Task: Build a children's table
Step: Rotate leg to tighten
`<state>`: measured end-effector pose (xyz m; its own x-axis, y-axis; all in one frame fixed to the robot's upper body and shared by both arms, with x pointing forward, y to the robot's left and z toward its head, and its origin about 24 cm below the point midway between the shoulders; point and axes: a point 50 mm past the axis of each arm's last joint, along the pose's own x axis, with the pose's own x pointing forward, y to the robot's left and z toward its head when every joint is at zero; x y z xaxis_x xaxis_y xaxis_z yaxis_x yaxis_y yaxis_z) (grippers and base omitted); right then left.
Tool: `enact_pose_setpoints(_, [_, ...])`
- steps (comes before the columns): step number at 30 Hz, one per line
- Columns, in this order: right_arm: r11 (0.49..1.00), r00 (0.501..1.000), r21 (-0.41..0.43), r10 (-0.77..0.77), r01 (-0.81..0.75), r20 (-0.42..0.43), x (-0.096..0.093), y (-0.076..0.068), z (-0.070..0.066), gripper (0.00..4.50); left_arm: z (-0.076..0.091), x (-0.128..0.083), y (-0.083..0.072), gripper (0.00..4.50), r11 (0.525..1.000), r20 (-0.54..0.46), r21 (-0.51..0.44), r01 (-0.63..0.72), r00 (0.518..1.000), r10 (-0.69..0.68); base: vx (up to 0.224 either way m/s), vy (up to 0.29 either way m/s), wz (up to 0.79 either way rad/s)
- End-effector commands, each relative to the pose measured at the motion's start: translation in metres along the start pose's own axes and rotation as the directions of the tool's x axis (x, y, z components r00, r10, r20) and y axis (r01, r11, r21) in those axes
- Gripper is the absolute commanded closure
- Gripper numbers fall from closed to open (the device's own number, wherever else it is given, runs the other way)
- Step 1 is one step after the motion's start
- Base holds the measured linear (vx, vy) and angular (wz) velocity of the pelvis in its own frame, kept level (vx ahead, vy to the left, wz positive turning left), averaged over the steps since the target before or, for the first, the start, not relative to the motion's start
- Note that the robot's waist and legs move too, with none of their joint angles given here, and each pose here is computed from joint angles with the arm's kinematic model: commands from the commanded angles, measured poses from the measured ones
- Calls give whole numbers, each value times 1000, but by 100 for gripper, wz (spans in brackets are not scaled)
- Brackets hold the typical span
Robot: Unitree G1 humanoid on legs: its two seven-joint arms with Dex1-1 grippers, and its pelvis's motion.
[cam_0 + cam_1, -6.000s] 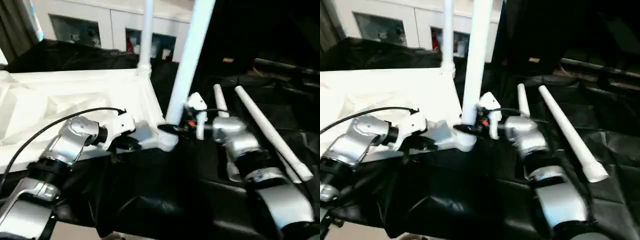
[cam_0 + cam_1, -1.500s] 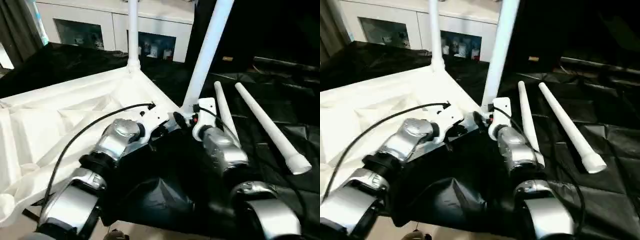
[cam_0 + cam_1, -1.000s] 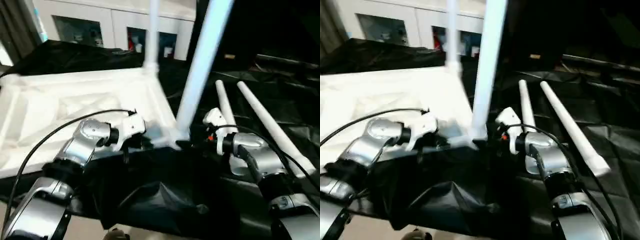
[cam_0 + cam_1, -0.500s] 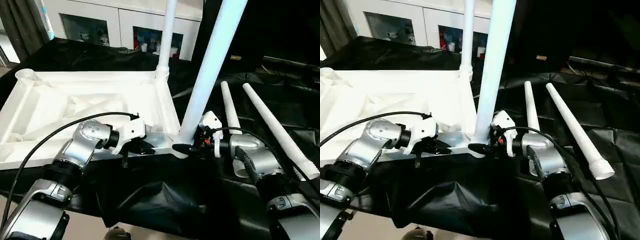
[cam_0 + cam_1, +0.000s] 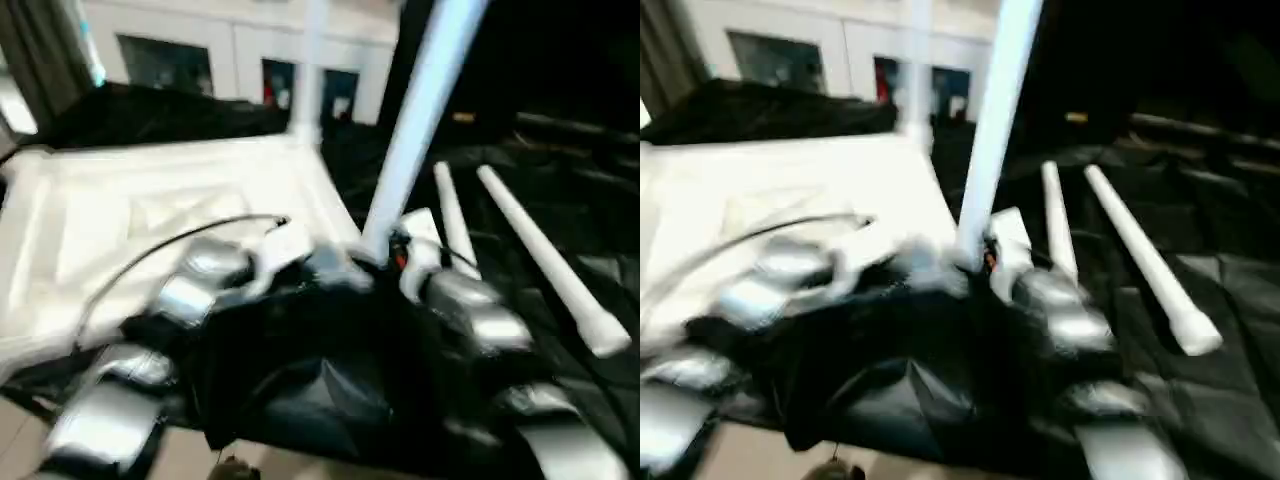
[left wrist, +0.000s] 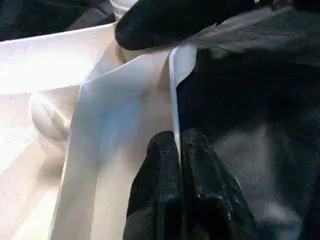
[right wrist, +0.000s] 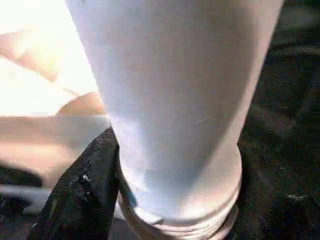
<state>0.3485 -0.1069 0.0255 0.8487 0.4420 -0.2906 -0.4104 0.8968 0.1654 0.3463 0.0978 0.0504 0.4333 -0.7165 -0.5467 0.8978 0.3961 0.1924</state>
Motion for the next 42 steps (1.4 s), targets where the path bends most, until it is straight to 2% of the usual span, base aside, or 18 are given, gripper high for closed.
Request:
enact_pose_setpoints(1, [980,983,149,-111,133,-144,6,13,-32,174,17,23,-7,450,989,55,-90,-121,990,126,0,0,0])
enact_pose_setpoints(3, [975,982,169,-118,142,-146,8,17,-32,174,20,27,-8,450,987,59,-96,-128,989,134,0,0,0])
enact_pose_setpoints(4, [980,985,153,-109,129,-135,11,23,-29,174,24,30,-10,450,988,69,-92,-128,989,134,0,0,0])
enact_pose_setpoints(6, [981,987,148,-104,122,-125,12,23,-27,174,25,30,-10,450,988,73,-89,-126,988,132,0,0,0])
enact_pose_setpoints(7, [980,988,156,-106,123,-108,13,23,-25,139,26,31,-10,450,989,78,-80,-120,989,127,0,0,0])
enact_pose_setpoints(9, [981,990,158,-100,115,-98,13,22,-23,139,26,30,-10,450,991,82,-71,-113,990,118,0,0,0])
enact_pose_setpoints(11, [989,993,102,-96,103,-69,12,16,-17,98,24,26,-9,450,993,83,-59,-99,991,104,0,0,0])
enact_pose_setpoints(15, [997,997,32,-65,65,-29,10,10,-9,92,20,22,-8,450,996,83,-42,-79,993,82,0,0,0])
enact_pose_setpoints(17, [1000,1000,9,-4,4,-6,7,6,-4,92,17,19,-8,450,998,89,-28,-52,995,54,0,0,0])
enact_pose_setpoints(19, [992,992,-44,123,-122,20,0,2,3,92,11,13,-8,450,1000,92,-11,-3,996,4,0,0,0])
enact_pose_setpoints(22, [958,968,-142,252,-249,0,-10,-3,6,92,7,7,-10,450,998,102,-6,59,993,-58,0,0,0])
enact_pose_setpoints(25, [890,923,-248,383,-382,-50,-26,-11,7,92,2,-3,-12,450,987,107,41,153,982,-157,0,0,0])
enact_pose_setpoints(27, [877,912,-257,405,-406,-59,-28,-12,8,92,0,-5,-13,450,984,106,46,170,979,-174,0,0,0])
enact_pose_setpoints(32, [795,842,-284,526,-536,-119,-46,-22,13,92,-7,-24,-12,450,960,97,81,268,956,-276,0,0,0])
enact_pose_setpoints(39, [762,807,-273,577,-588,-128,-50,-21,14,92,-13,-35,-11,450,948,82,92,306,946,-314,0,0,0])
enact_pose_setpoints(42, [753,794,-254,592,-607,-139,-51,-20,12,117,-14,-37,-11,450,947,78,91,309,945,-316,0,0,0])
